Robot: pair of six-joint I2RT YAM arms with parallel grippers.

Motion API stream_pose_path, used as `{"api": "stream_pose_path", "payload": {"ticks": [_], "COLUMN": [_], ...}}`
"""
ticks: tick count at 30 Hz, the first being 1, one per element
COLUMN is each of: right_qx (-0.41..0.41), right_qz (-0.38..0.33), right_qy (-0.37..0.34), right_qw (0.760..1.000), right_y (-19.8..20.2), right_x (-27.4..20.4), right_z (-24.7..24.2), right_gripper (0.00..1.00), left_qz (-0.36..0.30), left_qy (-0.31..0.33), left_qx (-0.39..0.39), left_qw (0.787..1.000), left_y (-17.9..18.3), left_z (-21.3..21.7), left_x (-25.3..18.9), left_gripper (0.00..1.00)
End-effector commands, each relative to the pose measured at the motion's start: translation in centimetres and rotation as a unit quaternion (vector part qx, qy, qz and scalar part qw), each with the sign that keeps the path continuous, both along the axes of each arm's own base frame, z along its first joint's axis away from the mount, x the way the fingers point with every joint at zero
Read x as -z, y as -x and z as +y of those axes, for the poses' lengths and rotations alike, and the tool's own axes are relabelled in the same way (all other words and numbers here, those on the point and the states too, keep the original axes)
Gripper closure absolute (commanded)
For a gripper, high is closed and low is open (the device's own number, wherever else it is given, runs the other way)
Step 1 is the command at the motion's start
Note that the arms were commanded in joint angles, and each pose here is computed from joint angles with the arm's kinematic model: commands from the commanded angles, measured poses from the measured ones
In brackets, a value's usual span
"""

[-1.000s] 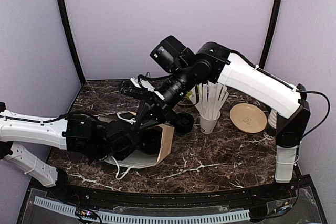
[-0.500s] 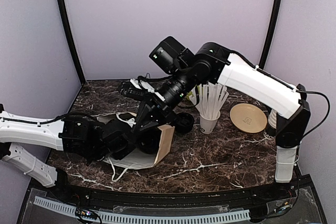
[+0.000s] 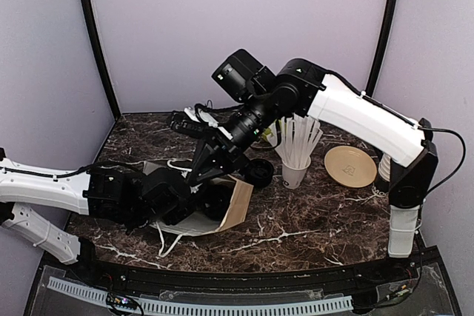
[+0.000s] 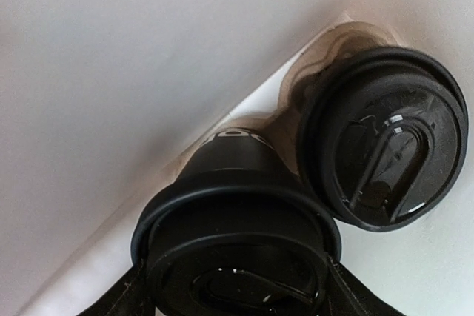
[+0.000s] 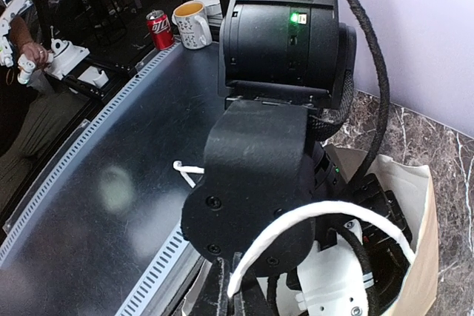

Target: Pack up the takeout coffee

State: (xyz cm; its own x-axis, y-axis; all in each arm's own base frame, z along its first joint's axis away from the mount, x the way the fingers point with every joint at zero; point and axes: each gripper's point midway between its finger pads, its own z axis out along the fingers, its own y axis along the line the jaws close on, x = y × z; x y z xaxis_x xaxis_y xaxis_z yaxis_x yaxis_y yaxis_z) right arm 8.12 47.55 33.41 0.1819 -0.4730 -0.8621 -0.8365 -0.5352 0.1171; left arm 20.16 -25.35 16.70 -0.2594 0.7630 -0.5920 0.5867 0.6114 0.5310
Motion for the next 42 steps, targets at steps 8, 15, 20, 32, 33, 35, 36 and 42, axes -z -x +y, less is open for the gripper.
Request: {"api": "stream_pose_path", "payload": {"ticks": [8, 15, 20, 32, 33, 35, 36, 42], "right_qx": [0.036, 0.077, 0.140, 0.344, 0.350, 0.358, 0.364, 0.351], "right_qz": [-0.013, -0.019, -0.010, -0.034, -0.031, -0.023, -0.018, -0.010], "right_qy": [-0.030, -0.050, -0.052, 0.051, 0.060, 0.082, 0.092, 0.140], "right_qw": [0.999, 0.996, 0.989, 0.937, 0.934, 0.930, 0.927, 0.926], "right_y": [-3.3, -7.3, -12.7, -25.5, -25.9, -26.6, -26.9, -25.9], "right_x": [-2.7, -4.4, -3.1, 9.6, 10.8, 13.5, 14.6, 20.0], "right_z": [-1.4, -3.9, -4.1, -0.3, -0.1, 0.3, 0.5, 2.2], "right_gripper": [0.64, 0.48, 0.52, 0.68, 0.69, 0.71, 0.72, 0.73], "left_qz": [0.028, 0.029, 0.041, 0.080, 0.081, 0.083, 0.084, 0.090], "left_qy": [-0.006, -0.005, -0.005, -0.007, -0.007, -0.004, -0.003, 0.003], "left_qx": [-0.004, -0.002, -0.005, 0.002, 0.001, 0.001, 0.001, 0.000], "left_qw": [1.000, 1.000, 0.999, 0.997, 0.997, 0.997, 0.996, 0.996], "left_y": [-0.3, -0.7, -0.9, -0.6, -0.6, -0.7, -0.7, -0.7], "left_z": [0.1, -0.1, -0.1, -0.2, -0.2, -0.3, -0.4, -0.6], "left_x": [1.4, 1.7, 2.0, 2.7, 2.7, 2.7, 2.7, 2.8], "left_gripper": [0.88, 0.88, 0.88, 0.88, 0.88, 0.88, 0.88, 0.88]}}
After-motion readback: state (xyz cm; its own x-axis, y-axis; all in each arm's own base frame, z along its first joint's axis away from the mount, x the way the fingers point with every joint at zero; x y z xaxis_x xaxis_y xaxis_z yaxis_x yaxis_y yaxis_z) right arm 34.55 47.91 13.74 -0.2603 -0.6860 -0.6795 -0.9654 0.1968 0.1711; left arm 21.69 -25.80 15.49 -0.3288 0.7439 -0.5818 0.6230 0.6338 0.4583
